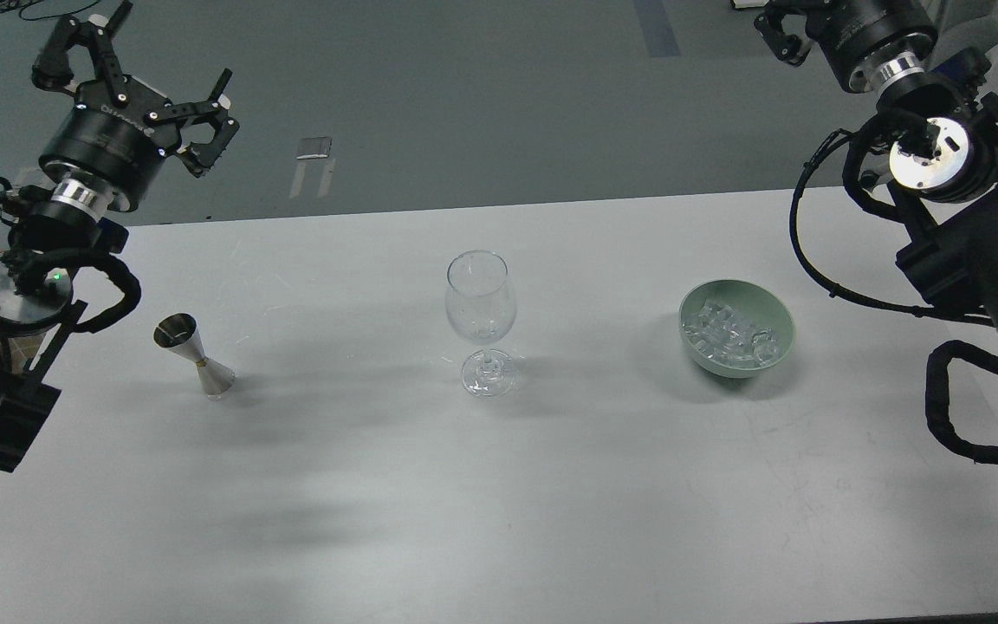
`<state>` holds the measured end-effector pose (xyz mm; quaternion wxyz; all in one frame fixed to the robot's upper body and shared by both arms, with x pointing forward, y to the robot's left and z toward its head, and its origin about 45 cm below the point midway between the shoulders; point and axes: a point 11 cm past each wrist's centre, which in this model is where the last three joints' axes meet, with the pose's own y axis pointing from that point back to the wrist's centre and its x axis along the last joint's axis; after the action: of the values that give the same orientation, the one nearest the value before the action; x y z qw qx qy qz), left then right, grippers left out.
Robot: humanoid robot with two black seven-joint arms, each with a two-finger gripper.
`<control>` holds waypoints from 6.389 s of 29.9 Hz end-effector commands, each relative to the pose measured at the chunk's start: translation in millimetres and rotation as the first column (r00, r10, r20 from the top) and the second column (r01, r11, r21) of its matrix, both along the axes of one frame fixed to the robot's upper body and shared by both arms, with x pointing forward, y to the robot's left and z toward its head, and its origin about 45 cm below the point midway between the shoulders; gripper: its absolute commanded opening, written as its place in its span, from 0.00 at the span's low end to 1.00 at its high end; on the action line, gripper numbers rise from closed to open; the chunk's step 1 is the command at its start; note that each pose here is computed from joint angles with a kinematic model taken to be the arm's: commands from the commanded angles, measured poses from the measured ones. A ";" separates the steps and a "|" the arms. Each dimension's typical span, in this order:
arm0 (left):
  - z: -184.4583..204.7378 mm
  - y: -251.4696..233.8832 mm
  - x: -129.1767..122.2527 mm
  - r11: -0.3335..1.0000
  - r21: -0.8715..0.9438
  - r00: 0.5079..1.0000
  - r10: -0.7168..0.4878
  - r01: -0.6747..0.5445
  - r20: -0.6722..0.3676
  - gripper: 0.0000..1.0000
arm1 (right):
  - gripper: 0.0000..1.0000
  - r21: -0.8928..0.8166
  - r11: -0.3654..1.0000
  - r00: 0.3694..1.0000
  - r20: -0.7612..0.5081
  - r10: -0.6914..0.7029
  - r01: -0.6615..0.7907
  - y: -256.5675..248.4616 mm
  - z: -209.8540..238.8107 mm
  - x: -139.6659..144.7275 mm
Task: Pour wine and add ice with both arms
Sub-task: 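Lower the left gripper toward the metal jigger, then open the left gripper and close it around the jigger, then lift the jigger upright off the table with the left gripper, then carry the jigger with the left gripper above the wine glass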
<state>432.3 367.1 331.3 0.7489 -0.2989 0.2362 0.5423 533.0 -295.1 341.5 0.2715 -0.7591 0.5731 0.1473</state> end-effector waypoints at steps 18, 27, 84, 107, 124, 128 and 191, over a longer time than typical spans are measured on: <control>-94.0 43.2 -195.7 0.916 -0.295 0.935 0.179 -0.272 -0.306 0.96 | 1.00 -0.003 1.000 0.999 -0.031 -0.018 0.018 -6.2 -17.5 -4.0; -127.3 27.0 -204.8 0.851 -0.376 0.888 0.201 -0.367 -0.413 0.95 | 1.00 -0.002 1.000 0.999 -0.041 -0.026 0.026 -9.6 -24.8 -6.3; -199.0 14.4 -156.8 0.767 -0.369 0.749 0.211 -0.526 -0.628 0.39 | 1.00 -0.031 0.995 0.992 -0.088 -0.095 0.093 -43.1 -51.0 -20.9; -214.6 8.8 -113.8 0.737 -0.390 0.733 0.204 -0.551 -0.649 0.40 | 1.00 -0.033 0.995 0.991 -0.096 -0.097 0.094 -44.1 -54.8 -22.1; -224.5 13.2 -102.1 0.731 -0.398 0.738 0.209 -0.554 -0.642 0.39 | 1.00 -0.035 0.995 0.989 -0.107 -0.100 0.097 -45.8 -60.8 -24.2; -224.3 15.0 -99.6 0.733 -0.402 0.746 0.212 -0.549 -0.632 0.34 | 1.00 -0.035 0.995 0.989 -0.107 -0.100 0.097 -45.8 -60.8 -24.2; -40.5 -101.7 -65.8 0.927 -0.371 0.895 -0.125 -0.048 -0.429 0.00 | 1.00 -0.053 0.992 0.987 -0.105 -0.123 0.118 -63.9 -60.9 -29.4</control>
<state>371.1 281.7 289.8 0.6042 -0.3226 0.4999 0.5300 504.0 -358.5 281.4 0.2313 -0.7203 0.6347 0.1574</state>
